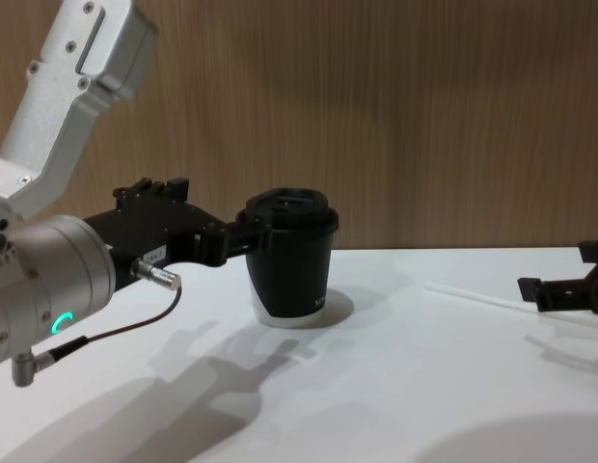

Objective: Pick up the straw with one hand, pass it to the other hand, and insert it into the cup.

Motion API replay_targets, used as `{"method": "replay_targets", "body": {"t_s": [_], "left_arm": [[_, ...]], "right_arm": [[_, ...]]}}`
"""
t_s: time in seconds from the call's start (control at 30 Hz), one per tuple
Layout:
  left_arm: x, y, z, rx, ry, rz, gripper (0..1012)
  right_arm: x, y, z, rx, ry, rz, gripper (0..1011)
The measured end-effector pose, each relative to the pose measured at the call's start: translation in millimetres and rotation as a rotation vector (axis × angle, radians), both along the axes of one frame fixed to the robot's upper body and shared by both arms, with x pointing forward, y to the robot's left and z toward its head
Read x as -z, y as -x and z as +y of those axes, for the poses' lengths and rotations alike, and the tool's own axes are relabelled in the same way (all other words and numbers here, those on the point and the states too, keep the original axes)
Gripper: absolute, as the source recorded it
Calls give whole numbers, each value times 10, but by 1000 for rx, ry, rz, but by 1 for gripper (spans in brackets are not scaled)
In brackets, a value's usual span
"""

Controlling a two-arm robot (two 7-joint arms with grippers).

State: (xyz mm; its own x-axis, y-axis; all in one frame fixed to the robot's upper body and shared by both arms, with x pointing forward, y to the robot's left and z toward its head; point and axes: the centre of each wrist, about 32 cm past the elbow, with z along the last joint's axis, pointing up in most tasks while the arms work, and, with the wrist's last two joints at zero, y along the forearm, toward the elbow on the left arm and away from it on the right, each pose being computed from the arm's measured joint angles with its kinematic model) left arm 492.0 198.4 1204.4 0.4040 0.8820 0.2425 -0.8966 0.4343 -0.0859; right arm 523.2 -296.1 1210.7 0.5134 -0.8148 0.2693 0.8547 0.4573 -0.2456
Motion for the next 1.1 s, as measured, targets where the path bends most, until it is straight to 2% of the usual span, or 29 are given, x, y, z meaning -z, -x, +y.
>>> {"method": "replay_targets", "body": {"t_s": [0.63, 1.1], "left_arm": [[0, 0, 0, 0, 0, 0, 1002], [0, 0, 0, 0, 0, 0, 1002]], "right_arm": [[-57, -143, -158, 10, 4, 65, 1001], [-39, -244, -239, 53, -51, 104, 1001]]}}
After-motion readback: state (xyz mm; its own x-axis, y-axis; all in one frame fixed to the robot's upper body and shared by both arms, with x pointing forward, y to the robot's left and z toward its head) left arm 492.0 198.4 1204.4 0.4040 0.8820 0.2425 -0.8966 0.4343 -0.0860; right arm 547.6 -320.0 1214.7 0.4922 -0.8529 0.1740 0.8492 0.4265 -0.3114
